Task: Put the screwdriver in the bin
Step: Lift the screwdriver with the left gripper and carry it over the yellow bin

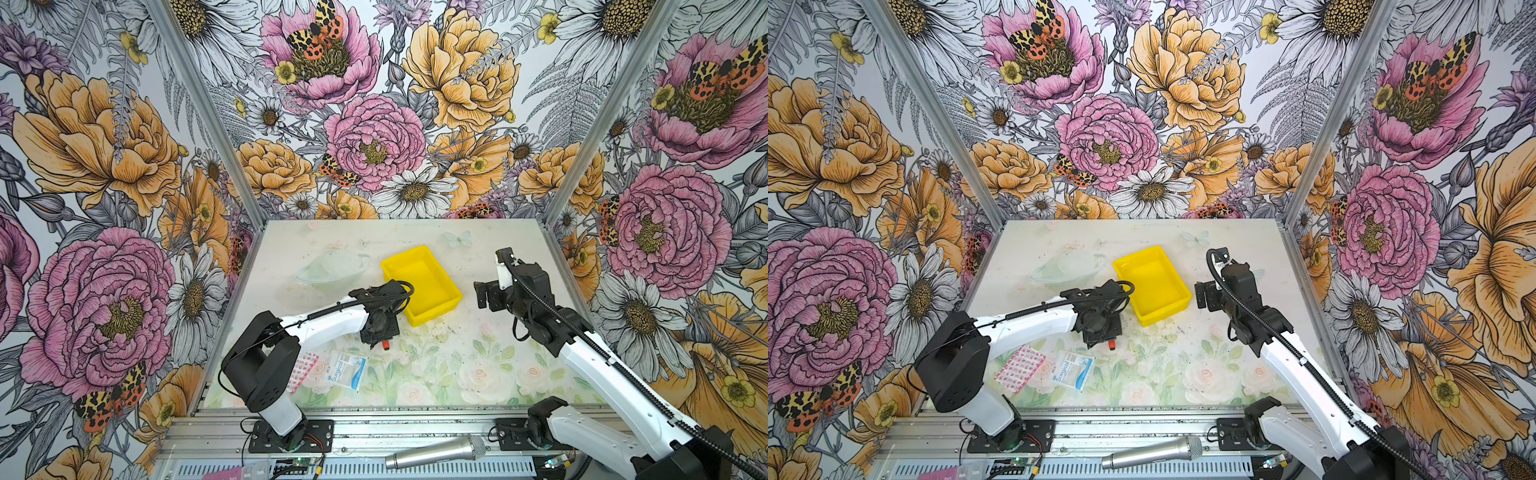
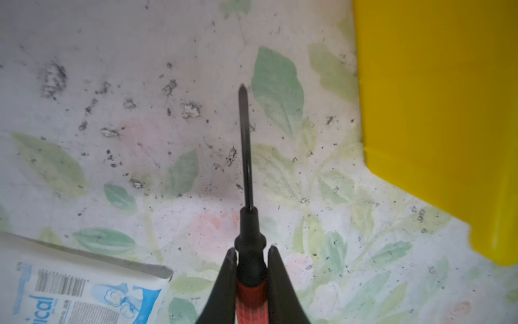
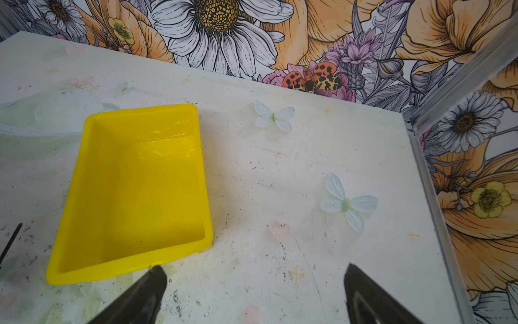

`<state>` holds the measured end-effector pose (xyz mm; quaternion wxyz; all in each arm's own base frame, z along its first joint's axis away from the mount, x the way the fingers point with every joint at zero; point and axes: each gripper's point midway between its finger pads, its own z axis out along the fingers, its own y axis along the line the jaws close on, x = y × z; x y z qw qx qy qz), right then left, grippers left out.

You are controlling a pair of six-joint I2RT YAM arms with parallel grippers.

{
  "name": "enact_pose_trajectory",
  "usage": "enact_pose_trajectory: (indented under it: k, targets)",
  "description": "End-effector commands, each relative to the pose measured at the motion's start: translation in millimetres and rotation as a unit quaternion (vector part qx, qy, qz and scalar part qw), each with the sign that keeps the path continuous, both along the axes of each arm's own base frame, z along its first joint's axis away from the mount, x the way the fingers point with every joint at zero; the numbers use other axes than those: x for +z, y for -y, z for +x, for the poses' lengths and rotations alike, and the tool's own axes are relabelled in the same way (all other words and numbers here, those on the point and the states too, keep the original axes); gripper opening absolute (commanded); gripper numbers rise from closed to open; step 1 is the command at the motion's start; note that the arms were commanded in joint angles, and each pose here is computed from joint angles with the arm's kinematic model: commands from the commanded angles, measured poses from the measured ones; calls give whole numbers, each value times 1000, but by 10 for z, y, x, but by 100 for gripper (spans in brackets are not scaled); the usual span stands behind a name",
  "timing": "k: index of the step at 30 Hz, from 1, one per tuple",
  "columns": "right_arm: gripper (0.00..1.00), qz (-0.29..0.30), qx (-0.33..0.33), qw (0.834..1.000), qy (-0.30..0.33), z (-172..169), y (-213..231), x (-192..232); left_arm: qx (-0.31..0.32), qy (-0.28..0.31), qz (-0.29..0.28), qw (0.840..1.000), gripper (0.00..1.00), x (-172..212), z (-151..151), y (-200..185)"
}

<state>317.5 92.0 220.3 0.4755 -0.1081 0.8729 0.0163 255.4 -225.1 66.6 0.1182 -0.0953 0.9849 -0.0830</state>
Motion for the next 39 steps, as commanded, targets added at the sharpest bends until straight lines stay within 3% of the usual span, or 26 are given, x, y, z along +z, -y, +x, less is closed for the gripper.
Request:
enact_pose_trajectory:
  k: [1,11,23,39]
  targets:
    - [100,13,-19,999,31,111,5,242,-9,32,-24,999,0,297,172,-10]
    - [100,46,-34,998,39,230,-50,391,-6,94,-61,994,0,832,460,-51]
    - [100,64,-49,996,45,183,-5,413,-23,154,-109,982,0,1445,807,250]
    - [99,79,-70,993,57,30,113,419,-62,185,-141,971,0,1746,1332,813]
